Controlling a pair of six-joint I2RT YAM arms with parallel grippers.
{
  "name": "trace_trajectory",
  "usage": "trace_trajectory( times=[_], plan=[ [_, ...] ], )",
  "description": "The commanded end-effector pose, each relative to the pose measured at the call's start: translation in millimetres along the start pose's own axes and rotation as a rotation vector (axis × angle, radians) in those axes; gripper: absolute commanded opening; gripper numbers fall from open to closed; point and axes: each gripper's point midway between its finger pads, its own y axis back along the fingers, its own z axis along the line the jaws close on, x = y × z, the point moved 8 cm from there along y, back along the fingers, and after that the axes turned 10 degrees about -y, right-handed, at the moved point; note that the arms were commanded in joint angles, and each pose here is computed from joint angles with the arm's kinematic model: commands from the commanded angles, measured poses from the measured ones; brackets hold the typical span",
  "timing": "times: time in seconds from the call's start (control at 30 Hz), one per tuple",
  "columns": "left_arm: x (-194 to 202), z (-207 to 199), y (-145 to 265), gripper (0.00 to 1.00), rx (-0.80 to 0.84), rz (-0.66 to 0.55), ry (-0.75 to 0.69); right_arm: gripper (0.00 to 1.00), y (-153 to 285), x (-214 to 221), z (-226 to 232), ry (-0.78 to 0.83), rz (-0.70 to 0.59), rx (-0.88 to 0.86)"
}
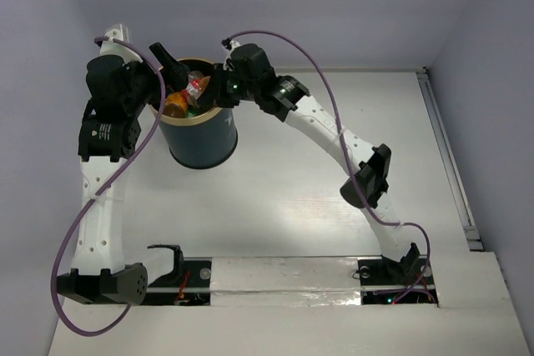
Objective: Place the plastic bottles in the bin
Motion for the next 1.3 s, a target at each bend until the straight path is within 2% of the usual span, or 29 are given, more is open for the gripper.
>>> trace_trajectory(
  times=[0.0,0.17,0.27,0.37,0.47,0.5,0.53,0.57,0.6,0.63,0.67,0.7,0.73,0.77,0.8,0.83,0.87,0.9,0.97,1.0,1.13,1.27],
  plan=[
    [-9.5,-4.6,12.9,0.99,0.03,-0.063,-0.007,0.19,-17.1,2.7,-14.7,-0.01,0.003,0.035],
    [-13.1,-6.8,19.0,0.99,0.037,-0.075,-0.004,0.22,-11.9,-0.9,-3.2,-0.021,-0.006,-0.023],
    [-15.6,-10.4,22.3,0.99,0.059,-0.088,0.015,0.23,12.0,-13.6,23.8,0.003,-0.045,-0.108],
    [-16.6,-13.7,25.0,0.99,0.085,-0.118,0.045,0.29,43.2,-25.7,55.6,0.042,-0.078,-0.224],
    [-20.7,-17.8,32.6,0.99,0.113,-0.178,0.074,0.52,79.2,-34.0,78.7,0.093,-0.121,-0.293],
    [-23.6,-19.7,39.1,0.99,0.123,-0.203,0.079,0.65,89.2,-34.8,82.6,0.107,-0.13,-0.302],
    [-26.2,-21.5,42.3,0.99,0.134,-0.221,0.085,0.7,99.8,-35.8,86.4,0.126,-0.144,-0.312],
    [-31.0,-24.0,45.1,0.99,0.147,-0.251,0.101,0.75,131.0,-41.4,99.6,0.171,-0.196,-0.336],
    [-34.7,-26.2,50.6,0.99,0.157,-0.273,0.111,0.8,130.9,-32.3,85.0,0.178,-0.179,-0.289],
    [-40.6,-29.3,55.6,0.99,0.172,-0.296,0.12,0.81,142.5,-31.0,83.7,0.193,-0.203,-0.282],
    [-45.9,-32.5,59.7,0.99,0.188,-0.317,0.141,0.81,187.4,-36.2,96.2,0.234,-0.295,-0.299],
    [-51.1,-35.6,66.8,0.99,0.202,-0.339,0.148,0.81,203.7,-32.6,92.6,0.247,-0.322,-0.287],
    [-55.0,-38.4,71.8,0.99,0.218,-0.353,0.154,0.81,204.8,-18.2,70.0,0.25,-0.308,-0.23],
    [-63.7,-42.4,81.3,0.99,0.234,-0.387,0.156,0.81,222.9,-17.2,62.6,0.269,-0.369,-0.186],
    [-68.5,-45.4,90.4,0.99,0.247,-0.409,0.167,0.81,280.8,-15.5,72.8,0.29,-0.471,-0.227],
    [-75.7,-48.7,100.5,0.99,0.259,-0.44,0.164,0.81,287.3,-1.5,49.9,0.288,-0.475,-0.167],
    [-78.9,-50.7,106.8,0.99,0.269,-0.457,0.165,0.86,344.0,-1.4,48.7,0.277,-0.63,-0.148],
    [-81.1,-52.7,115.8,0.99,0.281,-0.478,0.158,0.96,364.1,3.3,39.1,0.264,-0.687,-0.115],
    [-81.2,-54.0,125.5,0.99,0.287,-0.489,0.156,1.0,392.7,15.1,4.4,0.205,-0.792,0.038],
    [-80.0,-54.4,132.7,0.99,0.288,-0.498,0.156,1.0,429.5,22.4,-1.0,0.176,-0.874,0.029],
    [-51.0,-53.2,126.6,0.99,0.321,-0.417,0.176,1.0,458.5,46.2,-36.8,0.132,-0.897,0.155],
    [-27.1,-44.7,118.3,0.99,0.273,-0.344,0.199,1.0,456.2,58.2,-55.9,0.073,-0.88,0.217]
  ],
)
